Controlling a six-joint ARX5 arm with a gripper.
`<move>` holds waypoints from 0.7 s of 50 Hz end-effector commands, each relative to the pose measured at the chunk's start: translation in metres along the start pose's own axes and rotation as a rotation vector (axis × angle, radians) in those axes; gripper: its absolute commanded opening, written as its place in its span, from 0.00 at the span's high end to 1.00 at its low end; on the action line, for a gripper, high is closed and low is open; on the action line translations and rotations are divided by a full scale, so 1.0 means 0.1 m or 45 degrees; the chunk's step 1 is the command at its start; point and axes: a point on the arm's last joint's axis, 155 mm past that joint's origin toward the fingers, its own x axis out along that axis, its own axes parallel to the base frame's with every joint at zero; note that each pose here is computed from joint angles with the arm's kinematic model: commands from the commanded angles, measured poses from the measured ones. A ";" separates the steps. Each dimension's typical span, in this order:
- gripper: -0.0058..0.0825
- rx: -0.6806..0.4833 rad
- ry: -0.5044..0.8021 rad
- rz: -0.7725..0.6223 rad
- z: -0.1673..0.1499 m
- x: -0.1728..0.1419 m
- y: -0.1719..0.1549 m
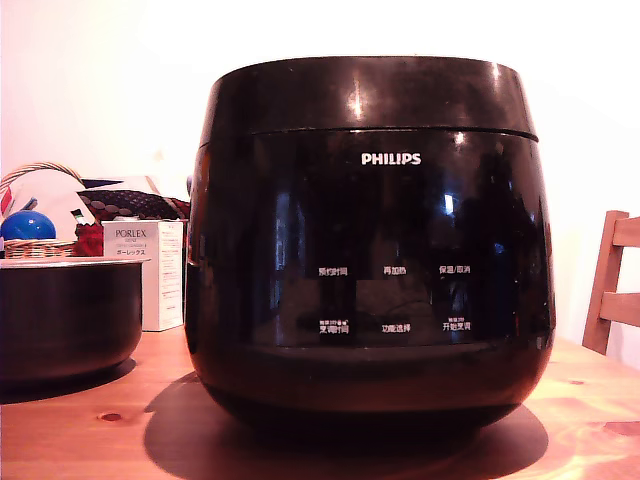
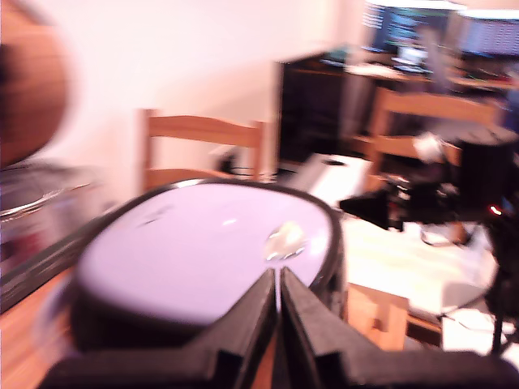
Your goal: Open the rice cooker by pressing the large metal button on the top of its lid with medium force
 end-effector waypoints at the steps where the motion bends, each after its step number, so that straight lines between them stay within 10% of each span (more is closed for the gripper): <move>1: 0.96 0.049 -0.024 -0.027 0.12 0.10 -0.04; 35: 0.96 0.155 0.118 -0.155 -0.16 1.15 -0.05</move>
